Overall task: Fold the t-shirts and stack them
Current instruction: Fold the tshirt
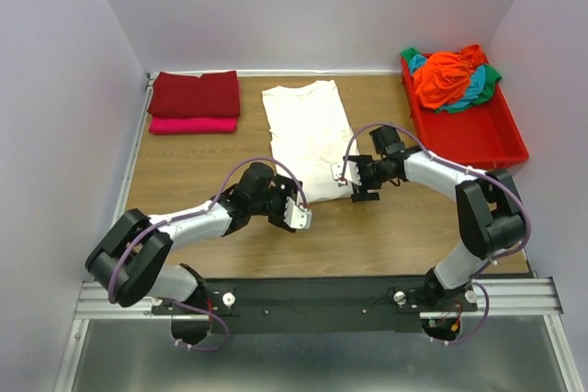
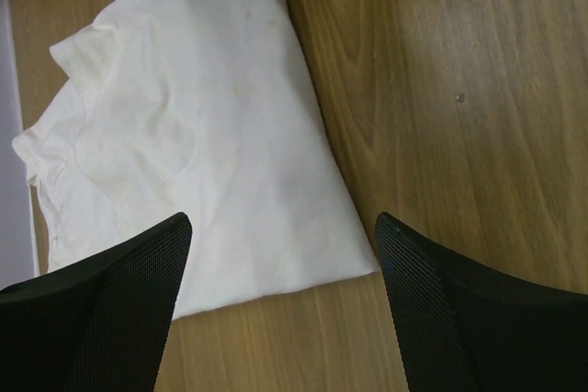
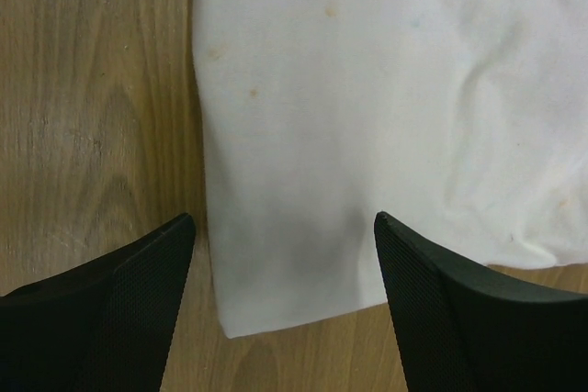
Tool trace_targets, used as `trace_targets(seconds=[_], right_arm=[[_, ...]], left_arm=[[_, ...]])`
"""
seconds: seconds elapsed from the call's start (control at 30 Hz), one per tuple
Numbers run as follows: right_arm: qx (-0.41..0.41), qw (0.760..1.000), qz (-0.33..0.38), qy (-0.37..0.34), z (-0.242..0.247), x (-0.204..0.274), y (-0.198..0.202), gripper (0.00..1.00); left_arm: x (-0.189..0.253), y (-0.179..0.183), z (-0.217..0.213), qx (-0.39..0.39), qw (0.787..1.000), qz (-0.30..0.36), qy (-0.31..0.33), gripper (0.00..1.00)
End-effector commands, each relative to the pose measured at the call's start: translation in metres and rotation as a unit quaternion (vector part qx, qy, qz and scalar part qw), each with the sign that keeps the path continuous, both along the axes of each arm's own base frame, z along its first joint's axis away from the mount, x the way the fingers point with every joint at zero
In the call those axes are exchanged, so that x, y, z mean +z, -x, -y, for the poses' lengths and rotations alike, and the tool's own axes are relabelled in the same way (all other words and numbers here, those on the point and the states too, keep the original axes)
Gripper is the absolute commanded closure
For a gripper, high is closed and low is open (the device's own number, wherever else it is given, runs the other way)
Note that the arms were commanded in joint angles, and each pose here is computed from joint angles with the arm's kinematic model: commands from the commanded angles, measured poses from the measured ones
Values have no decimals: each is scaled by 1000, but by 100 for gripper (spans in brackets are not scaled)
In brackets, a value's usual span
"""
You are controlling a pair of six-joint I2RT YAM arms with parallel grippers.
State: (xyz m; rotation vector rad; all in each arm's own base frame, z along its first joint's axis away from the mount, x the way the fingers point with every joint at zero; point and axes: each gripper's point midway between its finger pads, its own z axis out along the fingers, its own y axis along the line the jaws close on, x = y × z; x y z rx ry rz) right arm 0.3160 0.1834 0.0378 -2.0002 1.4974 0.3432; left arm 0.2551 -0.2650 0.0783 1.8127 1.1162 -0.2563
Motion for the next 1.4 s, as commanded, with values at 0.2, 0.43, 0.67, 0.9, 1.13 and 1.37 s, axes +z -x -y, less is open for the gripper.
trace_targets(seconds=[0.2, 0.43, 0.67, 0.9, 1.13, 1.37], right_arm=[[-12, 1000, -8, 26, 4, -9, -1, 20], [-27, 999, -14, 37, 9, -13, -1, 26], [-35, 998, -23, 44, 12, -19, 1, 44], [-41, 998, -32, 39, 12, -19, 5, 69], [-40, 997, -49, 38, 11, -20, 22, 99], [-21, 994, -99, 49, 21, -8, 79, 99]], left_arm=[[-41, -11, 1, 42, 997, -42, -58, 19], [-56, -21, -1, 68, 993, -53, -78, 32], [-53, -25, 1, 78, 992, -63, -81, 73], [-61, -22, 4, 73, 989, -90, -93, 92], [-53, -14, 6, 58, 990, -100, -83, 100], [-33, 30, 12, -7, 989, -137, -54, 100]])
